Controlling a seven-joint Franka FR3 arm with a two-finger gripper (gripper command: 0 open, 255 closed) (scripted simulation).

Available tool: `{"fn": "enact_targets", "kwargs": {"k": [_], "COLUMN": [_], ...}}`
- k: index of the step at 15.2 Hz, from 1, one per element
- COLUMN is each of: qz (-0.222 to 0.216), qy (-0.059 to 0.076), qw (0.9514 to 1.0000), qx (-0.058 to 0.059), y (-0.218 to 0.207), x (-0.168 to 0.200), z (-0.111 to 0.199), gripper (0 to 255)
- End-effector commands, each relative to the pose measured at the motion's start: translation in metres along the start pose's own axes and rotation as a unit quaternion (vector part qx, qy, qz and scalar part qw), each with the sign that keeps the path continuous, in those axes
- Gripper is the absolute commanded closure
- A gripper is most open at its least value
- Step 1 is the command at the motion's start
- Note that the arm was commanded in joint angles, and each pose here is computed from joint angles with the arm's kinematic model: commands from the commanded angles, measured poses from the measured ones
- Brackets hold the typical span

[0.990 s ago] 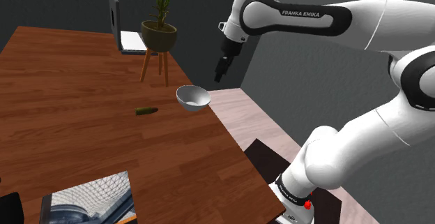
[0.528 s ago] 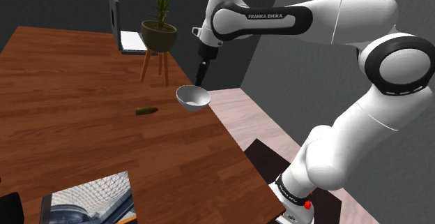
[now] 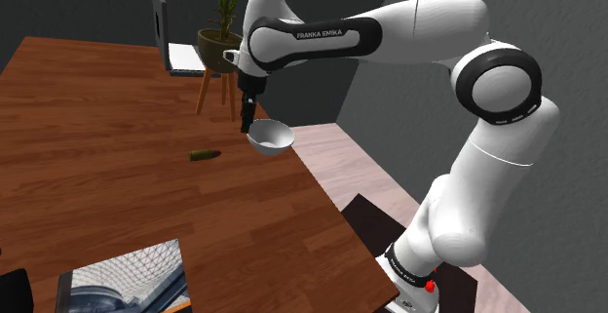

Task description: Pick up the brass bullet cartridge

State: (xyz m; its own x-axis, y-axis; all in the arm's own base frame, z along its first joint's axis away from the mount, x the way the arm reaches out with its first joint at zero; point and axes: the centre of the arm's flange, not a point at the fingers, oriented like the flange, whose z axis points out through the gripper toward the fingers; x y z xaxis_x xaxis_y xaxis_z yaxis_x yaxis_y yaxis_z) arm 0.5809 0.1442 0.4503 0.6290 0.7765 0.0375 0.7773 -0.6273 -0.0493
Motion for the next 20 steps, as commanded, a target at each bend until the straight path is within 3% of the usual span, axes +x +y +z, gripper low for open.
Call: {"fn": "enact_targets", "kwargs": {"k": [1, 4, 8, 18, 19, 20], "qz": [-0.037, -0.091, -0.162, -0.166, -0.166, -0.166], "qy": [-0.001, -0.004, -0.007, -0.007, -0.007, -0.007], "qw": [0.9993, 0.9958, 0.9866, 0.9859, 0.9859, 0.9859], "qx": [0.003, 0.007, 0.013, 0.013, 0.013, 0.013], "y": [-0.007, -0.017, -0.036, -0.035, -0.035, -0.035], "x": [0.022, 0.056, 0.098, 0.099, 0.098, 0.098], "z": [0.013, 0.032, 0.058, 0.100, 0.099, 0.099], "gripper": [0, 0, 0, 0, 255, 255]}}
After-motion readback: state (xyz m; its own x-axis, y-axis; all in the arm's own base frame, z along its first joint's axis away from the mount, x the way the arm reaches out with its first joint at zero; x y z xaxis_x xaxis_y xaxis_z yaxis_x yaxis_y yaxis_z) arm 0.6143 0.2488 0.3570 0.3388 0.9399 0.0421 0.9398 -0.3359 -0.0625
